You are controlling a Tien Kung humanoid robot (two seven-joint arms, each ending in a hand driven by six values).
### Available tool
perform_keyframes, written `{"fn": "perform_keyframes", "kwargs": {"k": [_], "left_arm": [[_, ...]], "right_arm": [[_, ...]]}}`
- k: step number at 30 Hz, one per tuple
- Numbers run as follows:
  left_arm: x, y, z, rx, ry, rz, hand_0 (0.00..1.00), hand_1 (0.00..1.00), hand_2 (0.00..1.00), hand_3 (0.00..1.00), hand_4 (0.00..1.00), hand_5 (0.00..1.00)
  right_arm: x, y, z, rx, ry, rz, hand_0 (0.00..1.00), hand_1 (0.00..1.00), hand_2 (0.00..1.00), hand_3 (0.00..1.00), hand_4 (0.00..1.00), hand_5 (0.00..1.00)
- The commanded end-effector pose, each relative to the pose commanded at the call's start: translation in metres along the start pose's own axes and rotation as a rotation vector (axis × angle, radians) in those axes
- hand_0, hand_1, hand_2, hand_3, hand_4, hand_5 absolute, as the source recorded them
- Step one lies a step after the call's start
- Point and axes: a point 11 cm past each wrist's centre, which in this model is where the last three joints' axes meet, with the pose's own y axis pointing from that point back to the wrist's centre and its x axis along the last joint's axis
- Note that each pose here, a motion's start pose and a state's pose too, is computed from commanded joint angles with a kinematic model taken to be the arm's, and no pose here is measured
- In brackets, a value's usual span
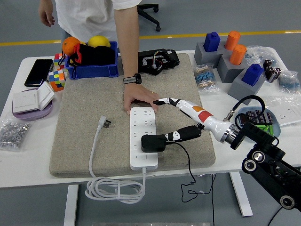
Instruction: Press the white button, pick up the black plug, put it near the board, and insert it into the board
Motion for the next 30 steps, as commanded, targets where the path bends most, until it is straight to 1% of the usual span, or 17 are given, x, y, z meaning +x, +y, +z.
{"fn": "perform_keyframes", "kwargs": {"k": [1, 6, 11, 12, 17, 18, 22, 30], "left_arm": [[0.0, 0.0, 0.0, 0.0, 0.0, 0.0, 0.48, 0.506, 0.502, 0.588, 0.56, 0.256], [0.0, 0.0, 0.002, -0.005, 0.005, 0.001, 0.48, 0.507, 0.502, 0.589, 0.56, 0.256], [0.0, 0.001, 0.005, -0.011, 0.008, -0.001, 0.48, 0.507, 0.502, 0.589, 0.56, 0.256], [0.0, 0.001, 0.005, -0.011, 0.007, -0.001, 0.48, 0.507, 0.502, 0.588, 0.56, 0.256], [-0.002, 0.001, 0.006, -0.015, 0.011, -0.004, 0.48, 0.507, 0.502, 0.588, 0.56, 0.256], [-0.003, 0.001, 0.006, -0.015, 0.011, -0.005, 0.48, 0.507, 0.502, 0.588, 0.56, 0.256], [-0.004, 0.001, 0.006, -0.014, 0.011, -0.007, 0.48, 0.507, 0.502, 0.588, 0.56, 0.256], [-0.005, 0.002, 0.011, -0.025, 0.005, -0.009, 0.48, 0.507, 0.501, 0.588, 0.56, 0.257]], "right_arm": [[0.004, 0.003, 0.003, -0.009, -0.002, 0.013, 0.929, 0.901, 0.866, 0.885, 0.998, 0.516], [0.033, 0.033, 0.035, -0.117, -0.037, 0.116, 0.93, 0.902, 0.865, 0.884, 0.998, 0.526], [0.054, 0.057, 0.053, -0.185, -0.055, 0.212, 0.93, 0.902, 0.865, 0.884, 0.998, 0.526], [0.057, 0.061, 0.054, -0.193, -0.058, 0.228, 0.935, 0.901, 0.863, 0.885, 0.998, 0.581], [0.07, 0.087, 0.071, -0.264, -0.092, 0.316, 0.935, 0.901, 0.863, 0.885, 0.998, 0.581], [0.073, 0.093, 0.073, -0.276, -0.094, 0.335, 0.935, 0.899, 0.859, 0.885, 0.998, 0.642], [0.084, 0.111, 0.08, -0.313, -0.103, 0.405, 0.935, 0.899, 0.859, 0.885, 0.998, 0.642], [0.104, 0.135, 0.085, -0.347, -0.119, 0.524, 0.932, 0.89, 0.851, 0.882, 0.998, 0.626]]}}
